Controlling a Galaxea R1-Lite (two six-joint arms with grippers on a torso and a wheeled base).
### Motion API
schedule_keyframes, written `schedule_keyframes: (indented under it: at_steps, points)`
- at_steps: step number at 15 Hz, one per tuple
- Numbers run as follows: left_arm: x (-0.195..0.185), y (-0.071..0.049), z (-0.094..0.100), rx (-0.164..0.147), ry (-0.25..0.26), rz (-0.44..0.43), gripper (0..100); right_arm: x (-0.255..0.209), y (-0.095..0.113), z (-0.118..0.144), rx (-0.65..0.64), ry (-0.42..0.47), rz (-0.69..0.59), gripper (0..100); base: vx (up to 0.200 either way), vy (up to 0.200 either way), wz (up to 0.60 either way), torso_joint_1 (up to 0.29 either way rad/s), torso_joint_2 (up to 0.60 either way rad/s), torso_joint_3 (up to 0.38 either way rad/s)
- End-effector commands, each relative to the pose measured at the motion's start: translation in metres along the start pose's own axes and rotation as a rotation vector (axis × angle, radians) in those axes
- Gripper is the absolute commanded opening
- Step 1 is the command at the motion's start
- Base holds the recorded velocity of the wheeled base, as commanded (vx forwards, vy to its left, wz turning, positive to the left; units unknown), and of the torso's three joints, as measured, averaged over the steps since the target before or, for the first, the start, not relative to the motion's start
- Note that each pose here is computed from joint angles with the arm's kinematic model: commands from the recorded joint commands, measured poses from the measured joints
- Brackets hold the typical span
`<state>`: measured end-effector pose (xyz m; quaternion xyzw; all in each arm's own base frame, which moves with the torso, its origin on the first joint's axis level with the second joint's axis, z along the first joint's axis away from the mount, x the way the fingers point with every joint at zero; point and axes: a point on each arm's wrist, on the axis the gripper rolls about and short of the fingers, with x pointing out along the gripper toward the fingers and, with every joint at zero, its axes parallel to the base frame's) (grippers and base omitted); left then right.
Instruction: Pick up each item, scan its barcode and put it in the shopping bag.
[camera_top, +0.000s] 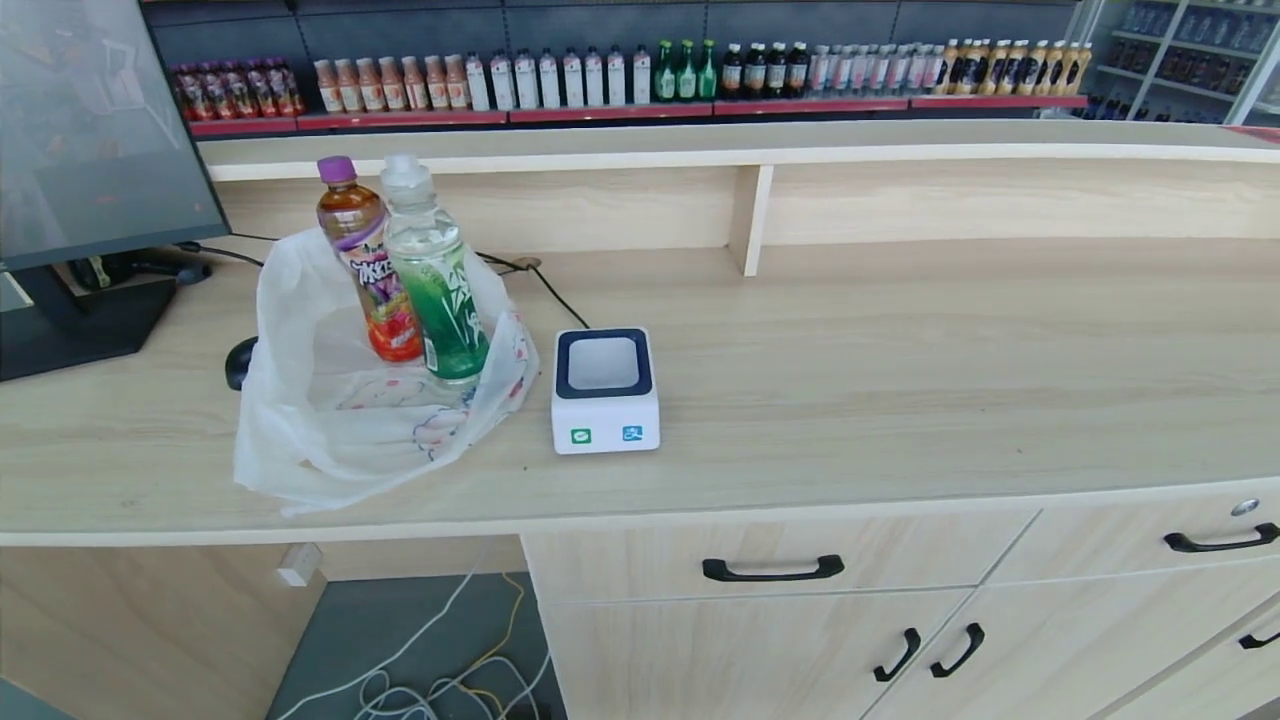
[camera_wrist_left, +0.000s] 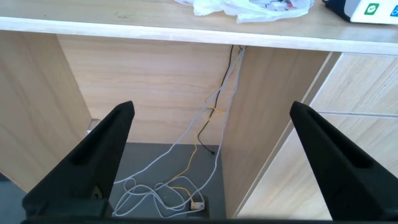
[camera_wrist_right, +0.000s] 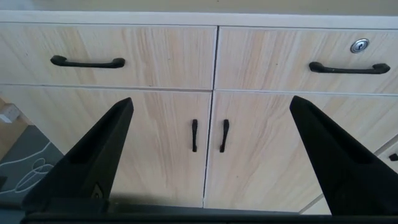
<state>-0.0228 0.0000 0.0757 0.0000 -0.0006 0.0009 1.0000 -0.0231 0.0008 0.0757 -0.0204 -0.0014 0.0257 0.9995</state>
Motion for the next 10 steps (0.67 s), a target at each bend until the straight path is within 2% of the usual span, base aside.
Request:
schedule_keyframes:
  at_steps: [1, 10]
  points:
    - [0.0000, 0.0000, 0.0000, 0.000, 0.000, 0.001, 100, 0.0001, 0.0000, 0.0000, 0.000, 0.002, 0.002, 100, 0.000, 0.000, 0.00, 0.000, 0.00, 0.000]
    - [0.0000, 0.0000, 0.0000, 0.003, 0.000, 0.000, 100, 0.0001, 0.0000, 0.0000, 0.000, 0.002, 0.001, 100, 0.000, 0.000, 0.00, 0.000, 0.00, 0.000]
